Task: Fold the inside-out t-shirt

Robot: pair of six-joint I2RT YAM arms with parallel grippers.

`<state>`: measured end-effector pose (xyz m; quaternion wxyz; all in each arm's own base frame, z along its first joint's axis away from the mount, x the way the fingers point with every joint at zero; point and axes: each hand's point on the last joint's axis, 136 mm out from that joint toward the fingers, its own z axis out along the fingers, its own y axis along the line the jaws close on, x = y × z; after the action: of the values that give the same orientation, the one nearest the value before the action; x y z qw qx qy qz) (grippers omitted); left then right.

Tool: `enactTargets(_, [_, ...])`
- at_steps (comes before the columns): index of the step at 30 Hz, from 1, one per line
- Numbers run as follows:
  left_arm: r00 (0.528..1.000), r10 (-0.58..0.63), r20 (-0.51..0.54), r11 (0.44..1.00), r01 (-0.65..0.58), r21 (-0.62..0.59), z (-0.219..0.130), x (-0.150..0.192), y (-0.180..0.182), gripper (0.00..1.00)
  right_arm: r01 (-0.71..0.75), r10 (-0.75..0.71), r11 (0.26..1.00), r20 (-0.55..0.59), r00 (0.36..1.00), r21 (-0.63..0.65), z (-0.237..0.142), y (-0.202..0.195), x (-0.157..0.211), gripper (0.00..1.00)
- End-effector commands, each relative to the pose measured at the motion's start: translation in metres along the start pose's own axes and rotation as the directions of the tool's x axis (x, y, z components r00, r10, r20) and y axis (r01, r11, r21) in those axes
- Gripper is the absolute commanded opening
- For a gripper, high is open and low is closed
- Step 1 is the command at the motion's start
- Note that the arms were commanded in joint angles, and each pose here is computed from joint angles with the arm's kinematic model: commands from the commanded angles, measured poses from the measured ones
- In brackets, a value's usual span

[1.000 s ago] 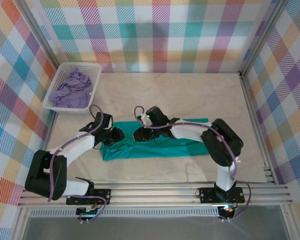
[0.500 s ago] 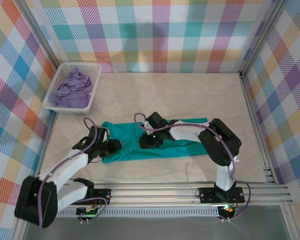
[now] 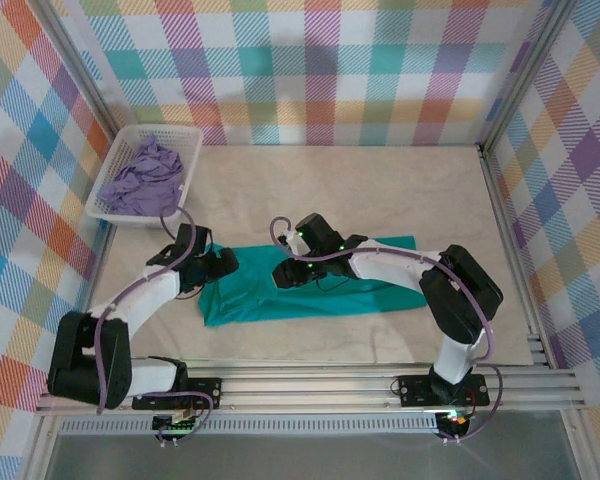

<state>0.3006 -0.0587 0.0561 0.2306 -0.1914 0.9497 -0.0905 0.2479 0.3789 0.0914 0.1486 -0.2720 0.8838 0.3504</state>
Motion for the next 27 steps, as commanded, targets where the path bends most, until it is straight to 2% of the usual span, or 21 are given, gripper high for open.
enactTargets(1, [0.997,0.057,-0.046,0.998,-0.058,-0.016,0.008,0.003,0.002,1.0,0.025,-0.025,0.999,-0.013,1.0,0.022,-0.003,-0.005,0.01,0.39])
enactTargets(8, [0.985,0.092,-0.145,0.996,-0.092,0.002,0.028,0.021,0.001,1.0,0.01,-0.01,1.0,-0.014,1.0,0.016,-0.004,-0.009,0.017,0.39])
enactTargets(12, [0.974,0.111,-0.2,0.986,-0.082,0.145,0.032,0.039,-0.024,0.98,0.002,-0.002,1.0,-0.016,1.0,0.016,-0.004,-0.01,0.019,0.4])
enactTargets(13, [0.975,0.127,-0.183,0.978,-0.092,0.189,0.031,0.039,-0.035,0.97,0.002,-0.002,1.0,-0.015,1.0,0.019,-0.005,-0.01,0.019,0.39])
enactTargets(18, [0.968,0.18,-0.174,0.951,-0.126,0.284,0.021,0.054,-0.061,0.88,-0.007,0.007,1.0,-0.02,1.0,0.03,-0.003,-0.014,0.021,0.4])
enactTargets(22, [0.966,0.204,-0.157,0.939,-0.148,0.312,0.014,0.057,-0.07,0.8,-0.011,0.012,1.0,-0.024,1.0,0.026,-0.002,-0.013,0.021,0.4])
enactTargets(27, [0.956,0.227,-0.188,0.93,-0.155,0.333,0.021,0.066,-0.075,0.67,-0.012,0.012,1.0,-0.026,1.0,0.028,-0.001,-0.013,0.021,0.4])
